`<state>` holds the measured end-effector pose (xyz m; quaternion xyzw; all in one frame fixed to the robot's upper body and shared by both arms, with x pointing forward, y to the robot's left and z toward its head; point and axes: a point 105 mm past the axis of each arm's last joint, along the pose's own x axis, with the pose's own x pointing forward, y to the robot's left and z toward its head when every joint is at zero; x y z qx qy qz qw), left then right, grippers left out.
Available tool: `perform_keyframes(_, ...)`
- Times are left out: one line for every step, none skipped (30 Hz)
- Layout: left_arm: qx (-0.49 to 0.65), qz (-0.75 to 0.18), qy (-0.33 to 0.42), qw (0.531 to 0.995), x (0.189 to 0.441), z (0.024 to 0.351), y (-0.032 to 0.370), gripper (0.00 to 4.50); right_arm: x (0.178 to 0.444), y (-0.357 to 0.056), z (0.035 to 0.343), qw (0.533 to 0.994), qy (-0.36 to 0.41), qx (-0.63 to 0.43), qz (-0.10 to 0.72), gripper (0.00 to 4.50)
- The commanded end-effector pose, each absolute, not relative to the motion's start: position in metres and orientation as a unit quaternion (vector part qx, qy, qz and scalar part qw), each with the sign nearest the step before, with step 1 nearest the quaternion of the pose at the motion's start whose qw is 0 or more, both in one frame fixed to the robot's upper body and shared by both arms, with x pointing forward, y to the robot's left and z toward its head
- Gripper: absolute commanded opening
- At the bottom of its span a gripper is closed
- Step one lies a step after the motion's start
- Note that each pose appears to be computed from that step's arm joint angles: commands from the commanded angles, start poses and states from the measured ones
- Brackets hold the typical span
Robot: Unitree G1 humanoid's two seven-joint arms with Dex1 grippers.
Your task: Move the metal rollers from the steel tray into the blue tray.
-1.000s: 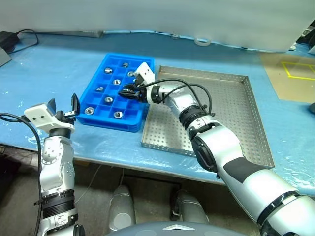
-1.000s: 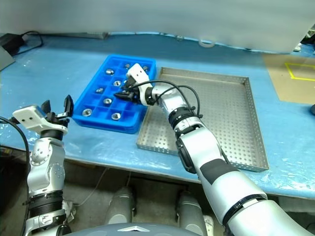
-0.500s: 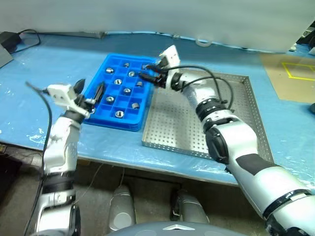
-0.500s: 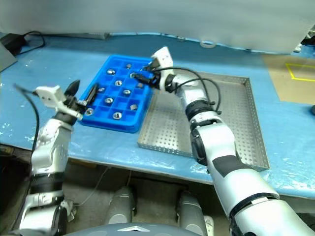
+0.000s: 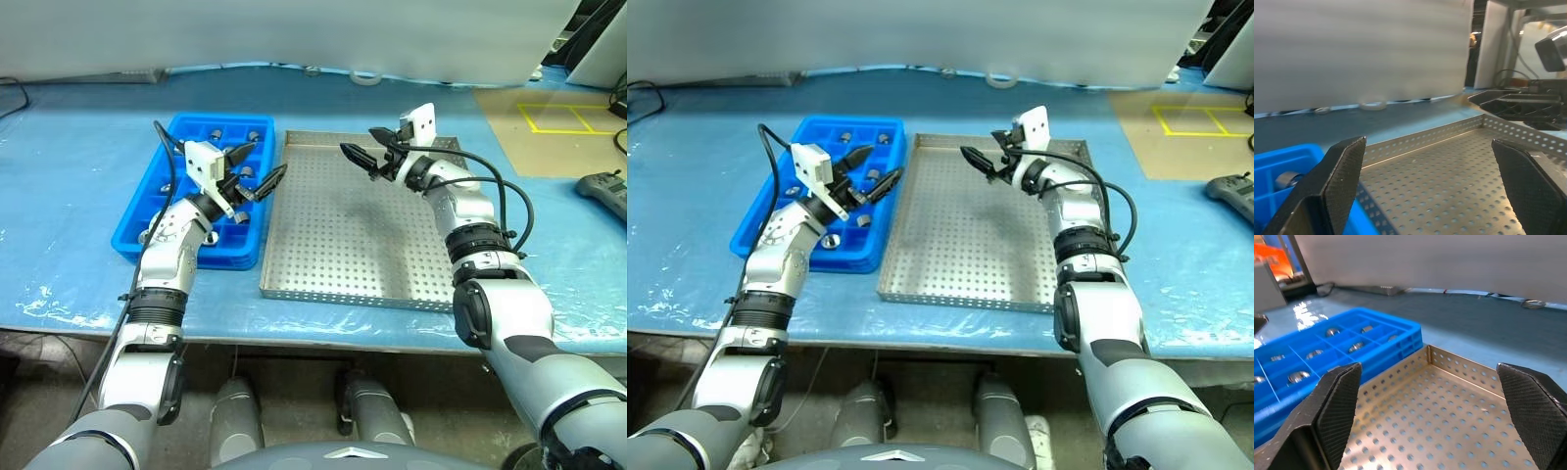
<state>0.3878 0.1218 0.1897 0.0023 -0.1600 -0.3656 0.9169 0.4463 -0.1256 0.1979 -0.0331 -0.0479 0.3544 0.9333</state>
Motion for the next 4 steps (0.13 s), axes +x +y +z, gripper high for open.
perform_keyframes(0.008, -0.378, -0.178, 0.909, 0.3838, 0.1996, 0.1207, 4.5, 0.4446, -0.1264, 0.2152, 0.932, -0.087, -0.076, 0.343, 4.47)
perform_keyframes(0.007, -0.379, -0.178, 0.908, 0.3826, 0.199, 0.1194, 4.5, 0.4449, -0.1286, 0.2155, 0.935, -0.091, -0.073, 0.336, 4.47)
perform_keyframes(0.008, -0.38, -0.177, 0.908, 0.3818, 0.1976, 0.1178, 4.5, 0.4442, -0.1311, 0.2149, 0.936, -0.095, -0.065, 0.333, 4.47)
perform_keyframes(0.008, -0.38, -0.175, 0.908, 0.3813, 0.1963, 0.1169, 4.5, 0.4441, -0.1338, 0.2113, 0.938, -0.091, -0.061, 0.33, 4.47)
